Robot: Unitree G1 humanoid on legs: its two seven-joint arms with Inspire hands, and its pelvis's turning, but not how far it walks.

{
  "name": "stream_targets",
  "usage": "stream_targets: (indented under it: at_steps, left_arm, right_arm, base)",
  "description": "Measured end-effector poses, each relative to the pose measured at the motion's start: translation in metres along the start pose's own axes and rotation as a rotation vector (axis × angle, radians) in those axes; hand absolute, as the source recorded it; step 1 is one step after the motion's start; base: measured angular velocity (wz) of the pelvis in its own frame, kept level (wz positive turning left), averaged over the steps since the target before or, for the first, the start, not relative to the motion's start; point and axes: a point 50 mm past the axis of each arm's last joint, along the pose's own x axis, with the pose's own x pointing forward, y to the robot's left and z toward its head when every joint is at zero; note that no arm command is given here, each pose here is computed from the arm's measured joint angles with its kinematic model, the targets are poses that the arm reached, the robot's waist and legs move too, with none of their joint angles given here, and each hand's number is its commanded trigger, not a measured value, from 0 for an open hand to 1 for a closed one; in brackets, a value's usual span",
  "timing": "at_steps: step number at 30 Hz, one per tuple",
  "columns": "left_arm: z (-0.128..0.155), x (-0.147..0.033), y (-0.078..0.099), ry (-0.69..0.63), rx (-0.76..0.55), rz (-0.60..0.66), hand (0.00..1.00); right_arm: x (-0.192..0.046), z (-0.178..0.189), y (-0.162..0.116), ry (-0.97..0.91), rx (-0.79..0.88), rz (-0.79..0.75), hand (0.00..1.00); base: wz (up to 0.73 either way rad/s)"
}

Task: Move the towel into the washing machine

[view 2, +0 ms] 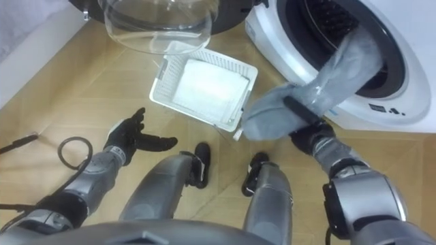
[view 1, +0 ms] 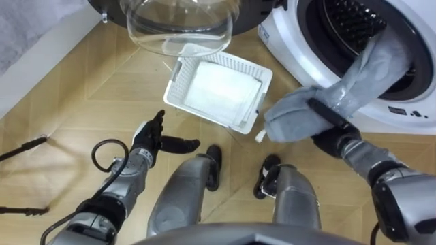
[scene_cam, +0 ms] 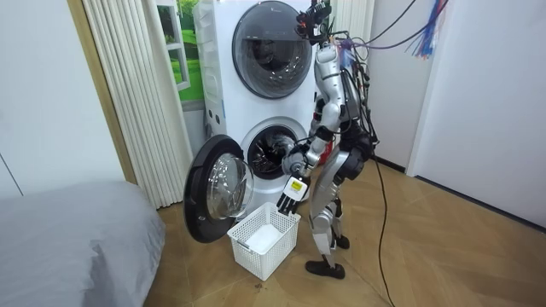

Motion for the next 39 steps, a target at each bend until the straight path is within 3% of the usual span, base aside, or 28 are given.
stream_targets:
  at_steps: [9, 14, 15, 16, 17, 24, 36, 39]
  left_arm:
    - [0.007, -0.006, 0.015, -0.035, 0.034, 0.06, 0.0]
    - [0.004, -0.012, 0.02, -0.053, 0.011, 0.103, 0.0]
    - [0.003, -0.013, 0.021, -0.052, 0.014, 0.105, 0.0]
    - [0.002, -0.014, 0.022, -0.055, 0.023, 0.113, 0.0]
    - [-0.001, -0.016, 0.023, -0.049, 0.03, 0.124, 0.0]
    - [0.002, -0.019, 0.026, -0.074, 0.062, 0.184, 0.0]
    - [0.014, -0.018, 0.023, -0.117, 0.081, 0.221, 0.0]
    - [0.015, -0.017, 0.024, -0.121, 0.078, 0.222, 0.0]
  right_arm:
    - [-0.002, 0.054, 0.031, -0.091, 0.128, 0.004, 1.0]
    - [-0.001, 0.071, 0.07, -0.06, 0.248, 0.048, 1.0]
    - [-0.002, 0.073, 0.075, -0.053, 0.271, 0.056, 0.91]
    - [-0.003, 0.077, 0.084, -0.043, 0.314, 0.07, 0.11]
    - [-0.004, 0.081, 0.09, -0.037, 0.364, 0.08, 0.0]
    - [-0.009, 0.097, 0.105, -0.032, 0.486, 0.03, 0.0]
    - [-0.02, 0.122, 0.092, -0.057, 0.738, -0.073, 0.0]
    - [-0.022, 0.128, 0.086, -0.092, 0.735, -0.105, 0.0]
  base:
    - [0.03]
    - [0.09]
    - [0.14]
    - [0.2]
    - [0.22]
    - [0.12]
    - [0.04]
    - [0.0]
